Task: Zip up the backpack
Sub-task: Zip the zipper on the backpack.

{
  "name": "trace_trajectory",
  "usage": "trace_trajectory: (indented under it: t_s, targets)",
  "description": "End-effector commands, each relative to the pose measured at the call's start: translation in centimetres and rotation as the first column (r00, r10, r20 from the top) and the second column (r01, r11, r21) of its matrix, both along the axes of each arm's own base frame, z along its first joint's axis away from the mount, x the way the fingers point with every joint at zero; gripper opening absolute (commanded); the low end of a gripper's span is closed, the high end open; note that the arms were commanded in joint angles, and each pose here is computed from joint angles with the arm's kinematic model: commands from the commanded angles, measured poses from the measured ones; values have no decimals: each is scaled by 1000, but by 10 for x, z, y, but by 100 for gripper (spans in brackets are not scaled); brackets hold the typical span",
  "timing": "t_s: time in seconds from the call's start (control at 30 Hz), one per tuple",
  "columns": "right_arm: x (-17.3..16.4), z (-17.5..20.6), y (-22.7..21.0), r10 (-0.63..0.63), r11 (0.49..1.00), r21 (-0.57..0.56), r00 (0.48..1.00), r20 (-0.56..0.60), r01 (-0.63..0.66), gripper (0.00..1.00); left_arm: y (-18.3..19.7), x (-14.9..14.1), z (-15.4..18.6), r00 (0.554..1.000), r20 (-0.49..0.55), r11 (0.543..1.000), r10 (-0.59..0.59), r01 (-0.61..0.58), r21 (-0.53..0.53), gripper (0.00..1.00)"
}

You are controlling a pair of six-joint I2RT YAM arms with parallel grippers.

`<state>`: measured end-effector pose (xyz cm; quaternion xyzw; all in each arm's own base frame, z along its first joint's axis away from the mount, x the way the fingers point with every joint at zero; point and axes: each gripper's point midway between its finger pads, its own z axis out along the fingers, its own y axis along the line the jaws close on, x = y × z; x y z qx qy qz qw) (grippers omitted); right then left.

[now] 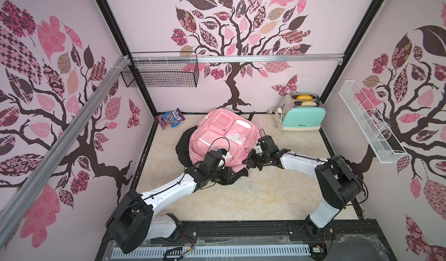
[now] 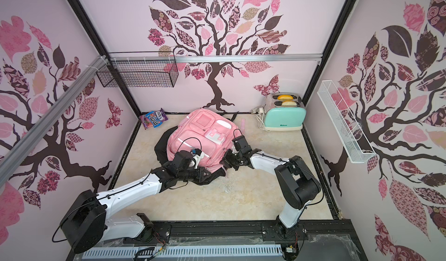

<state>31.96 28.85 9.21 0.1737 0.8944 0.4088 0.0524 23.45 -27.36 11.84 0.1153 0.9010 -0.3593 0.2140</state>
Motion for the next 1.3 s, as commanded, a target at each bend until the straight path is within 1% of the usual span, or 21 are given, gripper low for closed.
trace_trajectory:
  t_s: [0.0, 0.3, 0.43, 0.6, 0.73, 0.97, 1.0, 1.07, 1.1, 1.13, 1.17, 1.2, 1.27]
  targets:
    - [12, 39, 16, 91, 995, 17, 984, 155, -94, 0, -6, -3, 10, 999, 28, 999, -39, 39, -15, 0]
    - [25, 41, -5, 120, 983, -166, 963, 243, -81, 0, 20, 2, -7, 999, 22, 991, 49, -52, 124, 0]
    - [39, 39, -20, 104, 973, -227, 961, 256, -45, 0, 35, 7, -8, 992, 46, 980, 115, -121, 155, 0]
    - [61, 35, -41, 66, 970, -244, 967, 246, -4, 0, 52, 11, -12, 986, 26, 970, 164, -166, 180, 0]
    - [72, 36, -43, 68, 971, -239, 966, 248, -7, 0, 49, 9, -10, 989, 20, 975, 145, -146, 167, 0]
    - [71, 41, -34, 80, 980, -198, 967, 241, -32, 0, 41, 7, -7, 992, 4, 985, 123, -122, 125, 0]
    - [68, 42, -35, 77, 980, -195, 969, 236, -30, 6, 39, 6, -7, 993, 2, 986, 118, -118, 115, 0]
    - [61, 45, -37, 63, 983, -180, 974, 218, -23, 28, 36, 5, -6, 994, -3, 990, 109, -109, 92, 0]
    - [57, 44, -39, 48, 984, -176, 978, 201, -12, 37, 33, 5, -5, 995, -1, 992, 102, -102, 73, 0]
    - [53, 44, -41, 29, 986, -169, 983, 183, 3, 44, 30, 5, -4, 995, -1, 994, 95, -95, 54, 0]
    - [49, 46, -40, 16, 990, -143, 985, 172, 9, 55, 27, 5, -2, 996, -1, 995, 91, -91, 35, 0]
    - [44, 46, -40, -5, 993, -117, 989, 150, 23, 60, 25, 5, -3, 996, -3, 996, 87, -87, 24, 0]
    - [35, 44, -39, -34, 996, -73, 993, 116, 42, 64, 22, 6, -1, 997, 0, 997, 83, -83, 3, 0]
